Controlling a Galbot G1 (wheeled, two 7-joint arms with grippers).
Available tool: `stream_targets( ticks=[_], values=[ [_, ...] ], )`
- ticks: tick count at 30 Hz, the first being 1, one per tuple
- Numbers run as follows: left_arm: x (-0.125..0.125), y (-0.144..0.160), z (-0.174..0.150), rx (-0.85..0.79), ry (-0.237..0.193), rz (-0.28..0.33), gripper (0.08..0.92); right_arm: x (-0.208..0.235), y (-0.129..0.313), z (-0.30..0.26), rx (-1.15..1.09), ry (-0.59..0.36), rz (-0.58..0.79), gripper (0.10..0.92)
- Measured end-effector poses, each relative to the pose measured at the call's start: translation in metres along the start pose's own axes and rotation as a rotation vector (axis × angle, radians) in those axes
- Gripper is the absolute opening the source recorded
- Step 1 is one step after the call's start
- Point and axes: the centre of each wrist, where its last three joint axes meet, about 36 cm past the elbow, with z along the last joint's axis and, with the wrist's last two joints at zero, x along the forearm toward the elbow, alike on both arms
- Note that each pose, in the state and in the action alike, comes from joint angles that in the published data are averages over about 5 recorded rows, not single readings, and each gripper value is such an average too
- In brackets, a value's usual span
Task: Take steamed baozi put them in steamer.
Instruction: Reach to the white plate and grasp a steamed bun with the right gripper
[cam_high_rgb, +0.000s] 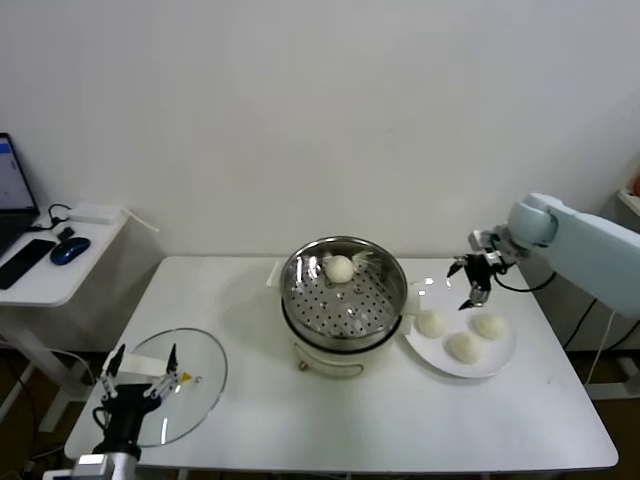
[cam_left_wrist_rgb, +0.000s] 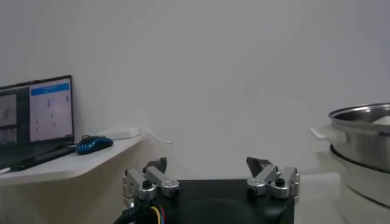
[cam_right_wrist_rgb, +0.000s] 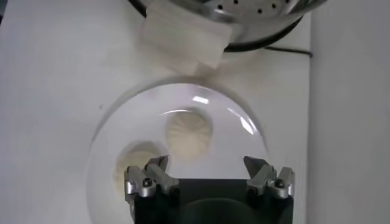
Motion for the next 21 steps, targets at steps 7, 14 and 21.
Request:
stream_targets(
  ticks=[7,14,21],
  values=[
    [0.002,0.004,0.004,-0.005,0.011,-0.004,0.823,-0.038,0.0,-0.007,-0.028,0.004,-0.033,0.823],
    [0.002,0.005,0.007,-0.002,0.018,-0.004,0.823,-0.061,-0.007,-0.015,-0.038,0.015,-0.043,0.823],
    [0.0,0.003,0.007,0.0,0.015,-0.001,0.823,-0.079,-0.011,-0.016,-0.05,0.034,-0.053,0.823]
  ],
)
